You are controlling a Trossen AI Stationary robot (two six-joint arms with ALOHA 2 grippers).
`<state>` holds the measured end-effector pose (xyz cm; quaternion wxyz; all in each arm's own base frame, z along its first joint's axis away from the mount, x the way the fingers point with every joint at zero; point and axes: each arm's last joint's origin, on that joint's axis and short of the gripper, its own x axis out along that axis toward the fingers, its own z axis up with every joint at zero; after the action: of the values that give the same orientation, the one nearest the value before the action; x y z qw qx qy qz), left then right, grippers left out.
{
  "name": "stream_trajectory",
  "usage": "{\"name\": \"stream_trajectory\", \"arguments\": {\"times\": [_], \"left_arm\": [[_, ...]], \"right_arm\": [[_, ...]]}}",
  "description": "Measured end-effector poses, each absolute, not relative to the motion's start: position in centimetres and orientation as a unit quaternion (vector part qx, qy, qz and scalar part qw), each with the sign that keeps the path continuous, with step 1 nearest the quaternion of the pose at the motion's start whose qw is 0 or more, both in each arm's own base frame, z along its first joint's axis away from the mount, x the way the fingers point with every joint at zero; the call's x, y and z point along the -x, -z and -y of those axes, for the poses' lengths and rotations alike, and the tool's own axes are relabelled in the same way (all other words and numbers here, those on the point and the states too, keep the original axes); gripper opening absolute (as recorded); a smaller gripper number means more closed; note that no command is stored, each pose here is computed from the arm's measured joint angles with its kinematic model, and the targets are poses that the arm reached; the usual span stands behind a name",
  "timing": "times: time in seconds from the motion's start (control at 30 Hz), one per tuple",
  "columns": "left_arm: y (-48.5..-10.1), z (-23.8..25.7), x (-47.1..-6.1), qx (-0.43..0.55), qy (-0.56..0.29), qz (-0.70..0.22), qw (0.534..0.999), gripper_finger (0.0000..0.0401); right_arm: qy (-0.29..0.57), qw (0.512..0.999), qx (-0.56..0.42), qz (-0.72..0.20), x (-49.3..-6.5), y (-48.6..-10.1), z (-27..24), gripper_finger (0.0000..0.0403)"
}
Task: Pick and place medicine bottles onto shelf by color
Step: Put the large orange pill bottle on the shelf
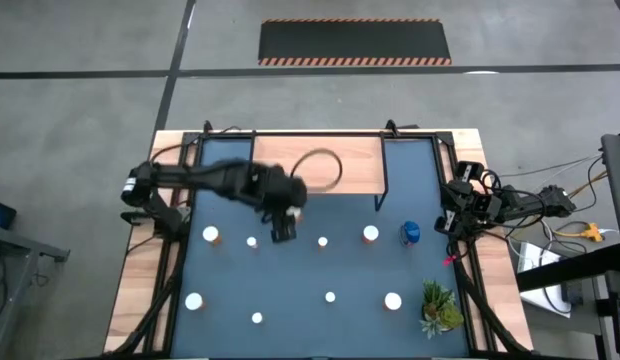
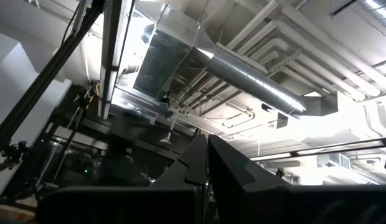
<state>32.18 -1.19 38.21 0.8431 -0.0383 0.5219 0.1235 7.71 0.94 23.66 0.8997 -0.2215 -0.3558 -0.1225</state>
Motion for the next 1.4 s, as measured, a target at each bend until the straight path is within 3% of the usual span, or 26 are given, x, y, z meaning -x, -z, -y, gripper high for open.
{"name": "stream_trajectory", "arguments": {"times": [0.17, 0.33, 0.47, 1.4], "left_arm": [[-37.9, -3.7, -32.0, 0.043, -0.168, -0.53, 0.83, 0.0196], [-37.6, -7.8, -31.2, 0.113, -0.241, -0.521, 0.811, 0.0196], [-37.1, -9.5, -30.7, 0.157, -0.249, -0.525, 0.799, 0.0196], [-34.8, -10.1, -29.7, 0.2, -0.292, -0.566, 0.745, 0.0197]], "right_arm": [[0.123, 0.9, 0.221, 0.356, -7.7, -23.7, -0.9, 0.0009], [0.122, 0.9, 0.221, 0.356, -7.7, -23.7, -0.9, 0.0009], [0.122, 0.9, 0.221, 0.356, -7.7, -23.7, -0.9, 0.0009], [0.122, 0.9, 0.222, 0.354, -7.7, -23.6, -0.9, 0.0009]]}}
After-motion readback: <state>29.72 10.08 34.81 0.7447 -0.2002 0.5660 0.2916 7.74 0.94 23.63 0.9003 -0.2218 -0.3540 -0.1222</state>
